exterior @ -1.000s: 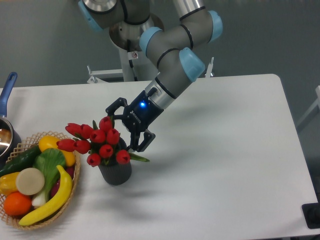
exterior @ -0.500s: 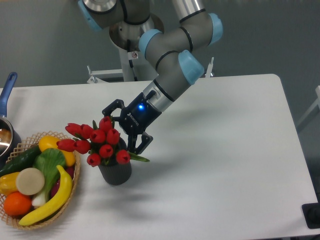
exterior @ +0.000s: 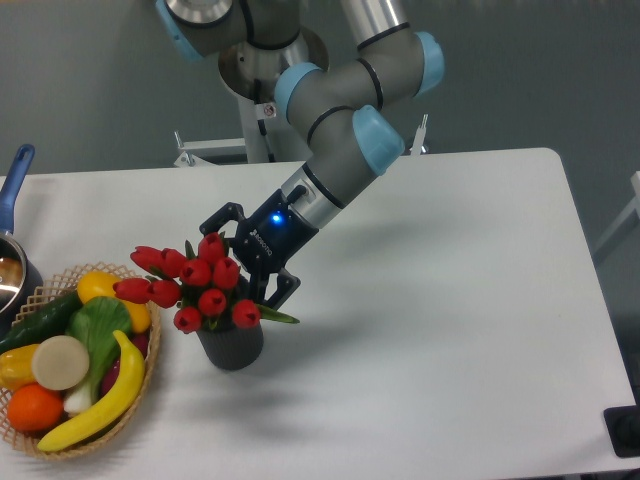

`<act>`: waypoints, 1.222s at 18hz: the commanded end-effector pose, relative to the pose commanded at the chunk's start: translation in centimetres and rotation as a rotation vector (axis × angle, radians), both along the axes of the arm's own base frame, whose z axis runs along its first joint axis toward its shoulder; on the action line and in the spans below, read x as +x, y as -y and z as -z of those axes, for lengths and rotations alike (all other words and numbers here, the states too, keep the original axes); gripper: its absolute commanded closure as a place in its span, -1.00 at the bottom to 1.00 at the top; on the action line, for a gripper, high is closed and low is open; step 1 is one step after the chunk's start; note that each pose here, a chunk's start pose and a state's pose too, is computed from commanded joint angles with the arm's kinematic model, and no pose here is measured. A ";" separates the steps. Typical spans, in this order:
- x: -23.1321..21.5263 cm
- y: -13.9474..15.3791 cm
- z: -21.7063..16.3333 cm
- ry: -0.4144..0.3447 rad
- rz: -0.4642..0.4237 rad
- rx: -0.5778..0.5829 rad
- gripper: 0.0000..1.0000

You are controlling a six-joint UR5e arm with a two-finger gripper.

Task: Pick up the flowers from the vase
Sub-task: 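Lower the gripper around the tulip stems just below the blooms, then close the gripper on the red tulip stems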

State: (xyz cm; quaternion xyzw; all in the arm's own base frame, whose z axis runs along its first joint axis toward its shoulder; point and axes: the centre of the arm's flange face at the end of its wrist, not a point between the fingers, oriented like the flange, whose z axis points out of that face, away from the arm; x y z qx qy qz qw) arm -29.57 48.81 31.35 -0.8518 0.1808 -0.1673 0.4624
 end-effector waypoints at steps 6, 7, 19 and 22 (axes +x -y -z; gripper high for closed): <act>0.0 0.1 -0.4 -0.014 0.003 0.007 -0.10; 0.0 0.0 -0.4 -0.014 0.005 0.007 -0.02; -0.1 0.4 -2.4 -0.024 -0.014 0.025 0.00; -0.1 0.4 -4.3 -0.011 -0.044 0.022 0.00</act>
